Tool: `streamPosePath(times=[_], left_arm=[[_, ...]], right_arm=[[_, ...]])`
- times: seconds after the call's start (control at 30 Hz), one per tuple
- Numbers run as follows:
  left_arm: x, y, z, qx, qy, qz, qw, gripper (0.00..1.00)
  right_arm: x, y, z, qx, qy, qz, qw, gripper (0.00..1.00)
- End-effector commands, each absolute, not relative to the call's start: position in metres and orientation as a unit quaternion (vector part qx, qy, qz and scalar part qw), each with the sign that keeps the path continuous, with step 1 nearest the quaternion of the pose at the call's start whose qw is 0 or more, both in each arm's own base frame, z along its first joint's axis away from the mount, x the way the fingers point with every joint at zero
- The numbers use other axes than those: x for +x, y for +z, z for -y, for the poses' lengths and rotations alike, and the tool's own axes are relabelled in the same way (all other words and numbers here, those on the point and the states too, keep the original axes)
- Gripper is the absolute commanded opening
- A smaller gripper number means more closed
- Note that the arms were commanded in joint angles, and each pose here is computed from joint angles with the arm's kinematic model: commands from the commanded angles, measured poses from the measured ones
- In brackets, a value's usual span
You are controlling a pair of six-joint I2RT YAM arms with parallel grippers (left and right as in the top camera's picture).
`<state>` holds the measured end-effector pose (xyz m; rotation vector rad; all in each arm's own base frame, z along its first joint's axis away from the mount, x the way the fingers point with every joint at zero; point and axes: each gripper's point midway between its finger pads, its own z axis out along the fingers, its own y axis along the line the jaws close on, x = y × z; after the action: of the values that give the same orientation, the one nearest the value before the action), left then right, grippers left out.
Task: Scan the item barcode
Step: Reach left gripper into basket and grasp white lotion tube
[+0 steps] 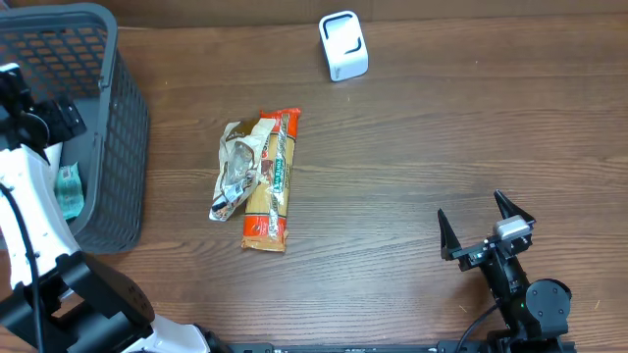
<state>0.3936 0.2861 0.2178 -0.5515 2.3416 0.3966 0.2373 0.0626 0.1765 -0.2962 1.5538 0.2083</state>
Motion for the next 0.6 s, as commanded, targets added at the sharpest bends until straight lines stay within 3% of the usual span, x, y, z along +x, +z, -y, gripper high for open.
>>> streamPosePath(times=[0.0,0.43,0.57], left_arm=[[0.384,0.205,-0.309,-0.172,0.189,-0.907,0.333,0.99],[0.389,0.115,-0.334,-0.139,0.181,-0.939,0.257,1.0],[0.388,0.089,-0.343,-0.148,0.19,-0.942,0.233,0.94]], right_arm=[[0.238,0.175,-0.06,-0.127,0.091,-0.696,0.701,1.0],[0.238,0.175,-0.06,-0.127,0.091,-0.696,0.701,1.0],[0.238,0.175,-0.06,-0.127,0.091,-0.696,0.701,1.0]])
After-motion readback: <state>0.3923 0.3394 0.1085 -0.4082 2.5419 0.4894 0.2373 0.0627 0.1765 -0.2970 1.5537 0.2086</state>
